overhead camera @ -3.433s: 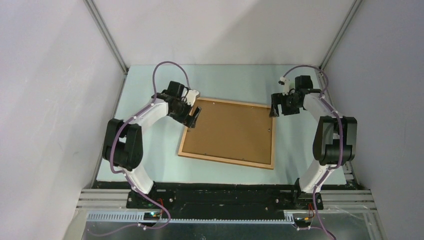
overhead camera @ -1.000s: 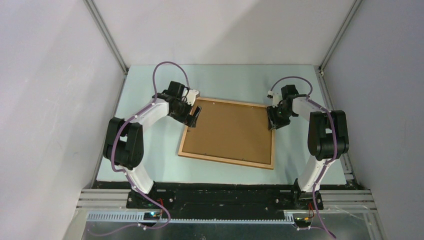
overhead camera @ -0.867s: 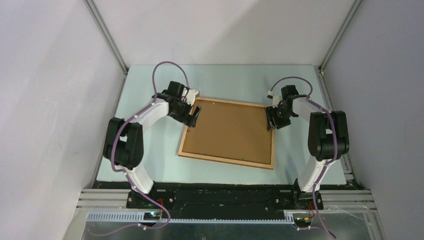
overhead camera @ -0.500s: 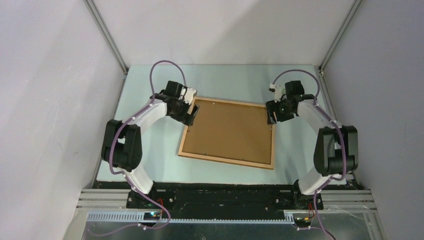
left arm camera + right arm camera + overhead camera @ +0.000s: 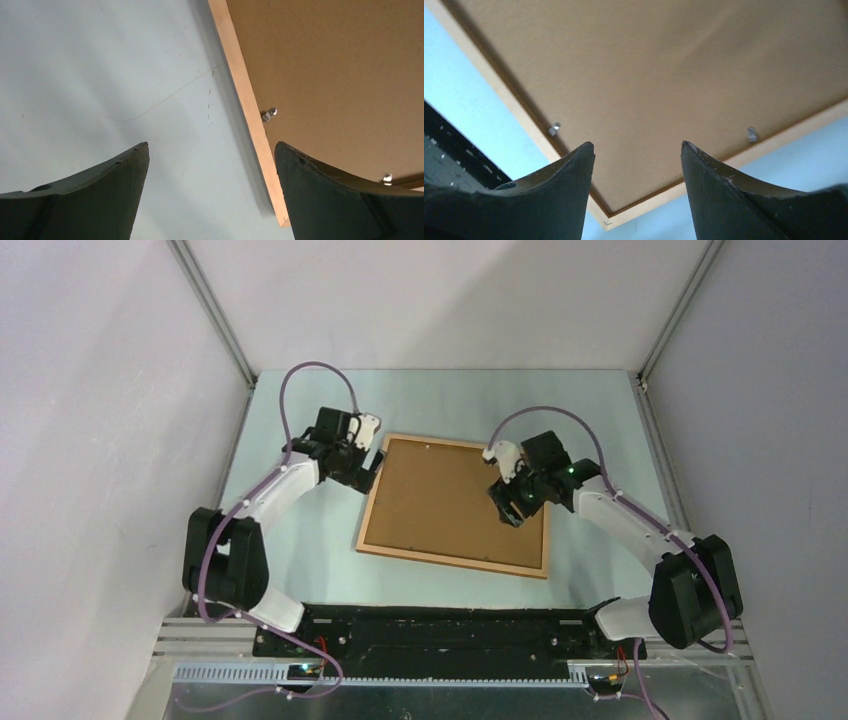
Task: Put the photo into the frame
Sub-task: Turn over the photo frame at the center of the board.
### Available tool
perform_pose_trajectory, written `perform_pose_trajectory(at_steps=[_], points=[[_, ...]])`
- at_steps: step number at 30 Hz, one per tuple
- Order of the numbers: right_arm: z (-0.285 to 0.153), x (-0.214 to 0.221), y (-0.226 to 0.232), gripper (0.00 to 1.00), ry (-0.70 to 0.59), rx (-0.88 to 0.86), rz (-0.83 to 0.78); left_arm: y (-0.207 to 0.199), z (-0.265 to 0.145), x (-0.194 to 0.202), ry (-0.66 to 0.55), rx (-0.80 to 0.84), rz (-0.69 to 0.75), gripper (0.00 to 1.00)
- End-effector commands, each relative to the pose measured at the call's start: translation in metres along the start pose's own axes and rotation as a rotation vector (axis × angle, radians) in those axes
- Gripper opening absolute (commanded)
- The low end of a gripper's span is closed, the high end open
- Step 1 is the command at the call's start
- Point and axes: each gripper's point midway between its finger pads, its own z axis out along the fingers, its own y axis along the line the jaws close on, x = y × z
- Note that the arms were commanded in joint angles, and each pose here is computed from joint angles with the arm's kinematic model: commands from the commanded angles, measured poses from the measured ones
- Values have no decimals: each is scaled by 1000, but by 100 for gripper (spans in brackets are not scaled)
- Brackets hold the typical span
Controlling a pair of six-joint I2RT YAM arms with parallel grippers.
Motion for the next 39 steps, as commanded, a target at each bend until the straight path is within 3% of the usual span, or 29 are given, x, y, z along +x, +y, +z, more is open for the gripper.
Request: perform_pose_trajectory(at_steps=[1,9,18,32,39], points=[[0,-2,32,68,-2,-60,-132,11,-24,-5,-70,-62,49,100],[21,17,94,67,97,-174,-296,7,-35,16,-71,-64,83,99],[42,42,130,64,203,-214,-411,12,-42,25,-71,-102,81,99],[64,55,135,57,270,-150,-487,9,-41,30,-63,-94,71,99],[69,60,138,48,290,-148,-503,10,-42,32,-64,-97,77,99]])
